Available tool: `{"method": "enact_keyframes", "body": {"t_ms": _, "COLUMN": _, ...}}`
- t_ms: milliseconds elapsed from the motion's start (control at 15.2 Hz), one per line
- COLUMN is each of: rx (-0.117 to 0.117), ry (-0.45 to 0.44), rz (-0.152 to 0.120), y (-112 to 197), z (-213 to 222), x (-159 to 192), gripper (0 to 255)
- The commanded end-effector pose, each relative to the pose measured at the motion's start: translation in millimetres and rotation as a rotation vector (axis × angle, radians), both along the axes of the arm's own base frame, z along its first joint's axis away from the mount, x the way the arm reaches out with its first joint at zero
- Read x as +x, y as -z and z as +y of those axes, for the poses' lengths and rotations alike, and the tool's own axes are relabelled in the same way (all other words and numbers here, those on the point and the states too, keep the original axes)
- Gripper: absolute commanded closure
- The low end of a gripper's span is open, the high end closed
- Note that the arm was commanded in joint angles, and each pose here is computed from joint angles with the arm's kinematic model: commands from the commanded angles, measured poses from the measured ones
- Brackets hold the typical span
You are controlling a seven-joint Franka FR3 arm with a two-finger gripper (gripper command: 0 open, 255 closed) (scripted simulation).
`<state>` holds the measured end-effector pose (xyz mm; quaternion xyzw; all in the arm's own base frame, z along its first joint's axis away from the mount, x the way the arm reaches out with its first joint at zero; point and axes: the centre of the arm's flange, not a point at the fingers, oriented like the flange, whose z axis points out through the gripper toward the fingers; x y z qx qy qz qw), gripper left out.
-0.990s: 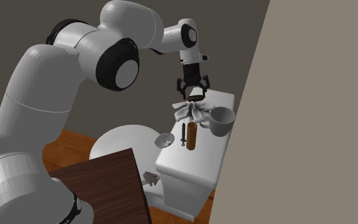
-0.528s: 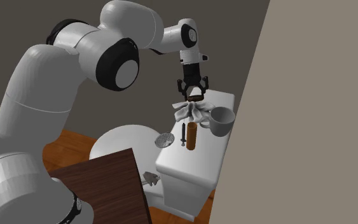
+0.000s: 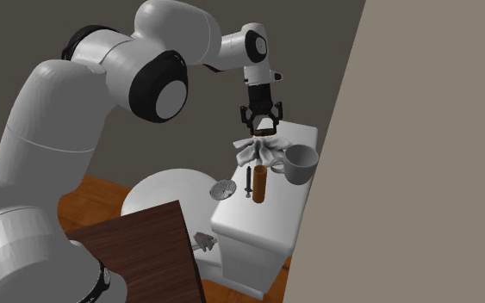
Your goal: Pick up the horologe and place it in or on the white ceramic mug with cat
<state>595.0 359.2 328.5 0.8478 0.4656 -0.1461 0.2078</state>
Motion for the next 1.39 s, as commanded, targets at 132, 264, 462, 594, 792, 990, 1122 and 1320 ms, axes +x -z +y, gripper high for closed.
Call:
{"method": "enact_keyframes", "body": {"t_ms": 132, "rx": 0.0, "ry": 0.0, "rz": 0.0, "y": -20.4, "z": 0.3, "x": -0.3, "gripper": 255}}
{"method": "enact_keyframes", "body": {"t_ms": 264, "rx": 0.0, "ry": 0.0, "rz": 0.0, "y": -30.9, "z": 0.3, "x": -0.3, "gripper": 255}}
{"method": "enact_keyframes", "body": {"t_ms": 462, "rx": 0.0, "ry": 0.0, "rz": 0.0, "y": -46.8, "z": 0.3, "x": -0.3, "gripper": 255}}
{"method": "enact_keyframes", "body": {"t_ms": 594, "rx": 0.0, "ry": 0.0, "rz": 0.0, "y": -57.3, "z": 0.3, "x": -0.3, "gripper": 255}}
{"method": "enact_keyframes", "body": {"t_ms": 792, "rx": 0.0, "ry": 0.0, "rz": 0.0, "y": -73.2, "z": 0.3, "x": -0.3, "gripper": 255}}
{"method": "enact_keyframes", "body": {"t_ms": 990, "rx": 0.0, "ry": 0.0, "rz": 0.0, "y": -89.0, "z": 0.3, "x": -0.3, "gripper": 255}}
{"method": "enact_keyframes", "body": {"t_ms": 1122, "rx": 0.0, "ry": 0.0, "rz": 0.0, "y": -99.6, "z": 0.3, "x": -0.3, "gripper": 255}}
{"method": "enact_keyframes", "body": {"t_ms": 1320, "rx": 0.0, "ry": 0.0, "rz": 0.0, "y": -115.4, "z": 0.3, "x": -0.3, "gripper": 255}}
